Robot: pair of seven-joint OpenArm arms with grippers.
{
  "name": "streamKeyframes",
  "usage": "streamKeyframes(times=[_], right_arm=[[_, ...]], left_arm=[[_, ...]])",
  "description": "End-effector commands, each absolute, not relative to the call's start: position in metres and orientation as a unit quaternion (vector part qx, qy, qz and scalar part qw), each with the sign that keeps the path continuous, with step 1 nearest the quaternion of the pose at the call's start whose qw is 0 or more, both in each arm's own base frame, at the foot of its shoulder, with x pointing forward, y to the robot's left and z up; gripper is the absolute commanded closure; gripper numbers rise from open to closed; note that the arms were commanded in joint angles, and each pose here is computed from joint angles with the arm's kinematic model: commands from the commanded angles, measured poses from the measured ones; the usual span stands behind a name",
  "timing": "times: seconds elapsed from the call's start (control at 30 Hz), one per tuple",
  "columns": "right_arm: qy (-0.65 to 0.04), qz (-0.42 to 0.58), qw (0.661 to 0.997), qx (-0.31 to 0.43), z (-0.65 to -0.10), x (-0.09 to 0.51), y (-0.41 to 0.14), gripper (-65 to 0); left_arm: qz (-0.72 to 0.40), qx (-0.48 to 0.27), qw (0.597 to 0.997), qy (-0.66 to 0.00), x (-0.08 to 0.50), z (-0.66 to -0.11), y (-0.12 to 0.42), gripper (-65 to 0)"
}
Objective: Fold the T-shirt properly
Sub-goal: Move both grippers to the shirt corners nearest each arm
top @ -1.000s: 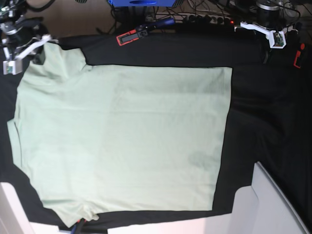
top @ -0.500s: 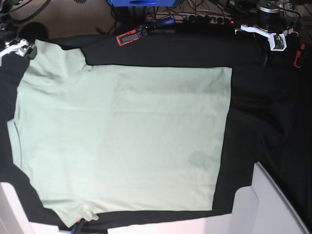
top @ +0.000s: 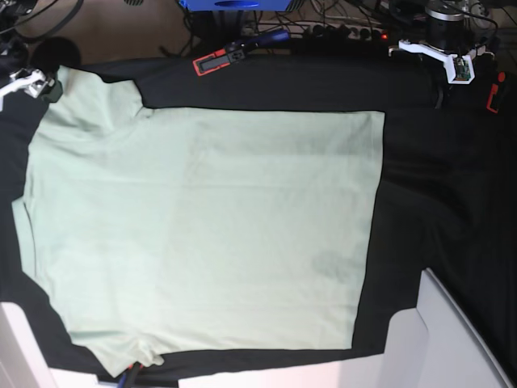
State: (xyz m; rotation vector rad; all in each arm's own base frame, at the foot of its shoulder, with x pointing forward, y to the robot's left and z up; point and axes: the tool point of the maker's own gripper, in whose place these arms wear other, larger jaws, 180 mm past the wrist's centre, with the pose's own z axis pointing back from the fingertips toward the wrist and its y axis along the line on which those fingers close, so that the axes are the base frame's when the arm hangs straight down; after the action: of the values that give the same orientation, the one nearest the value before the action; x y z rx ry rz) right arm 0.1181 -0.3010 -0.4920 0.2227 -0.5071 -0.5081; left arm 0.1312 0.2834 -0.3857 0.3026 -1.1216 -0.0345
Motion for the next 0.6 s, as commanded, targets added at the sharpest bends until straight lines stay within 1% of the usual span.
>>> streamKeyframes(times=[0.0,0.1,0.27,0.4,0.57], right_arm=[[-0.235,-0.245,0.934,0.115,-0.496,0.117,-0.297,-47.6],[-0.226,-0.25,0.933,0.124,-0.502,0.114,-0.291,-47.4],[-0.216,-0.215,0.942,0.143,-0.506,0.122,-0.266,-47.4],[-0.207,-0.205,0.944,0.157,-0.51,0.121,-0.25,-47.4],[-0.202,-0.189,0.946,0.167,-0.512,0.124,-0.239,-47.2]], left_arm=[[-0.021,0.149,0.828,-0.54,0.131,-0.378,0.286,-7.1],[-0.021,0.149,0.828,-0.54,0.13,-0.378,0.286,-7.1],[-0.021,0.149,0.828,-0.54,0.131,-0.378,0.286,-7.1],[-0.02,0.149,0.828,-0.541,0.131,-0.378,0.286,-7.1],[-0.018,0.151,0.833,-0.532,0.127,-0.385,0.289,-7.1]])
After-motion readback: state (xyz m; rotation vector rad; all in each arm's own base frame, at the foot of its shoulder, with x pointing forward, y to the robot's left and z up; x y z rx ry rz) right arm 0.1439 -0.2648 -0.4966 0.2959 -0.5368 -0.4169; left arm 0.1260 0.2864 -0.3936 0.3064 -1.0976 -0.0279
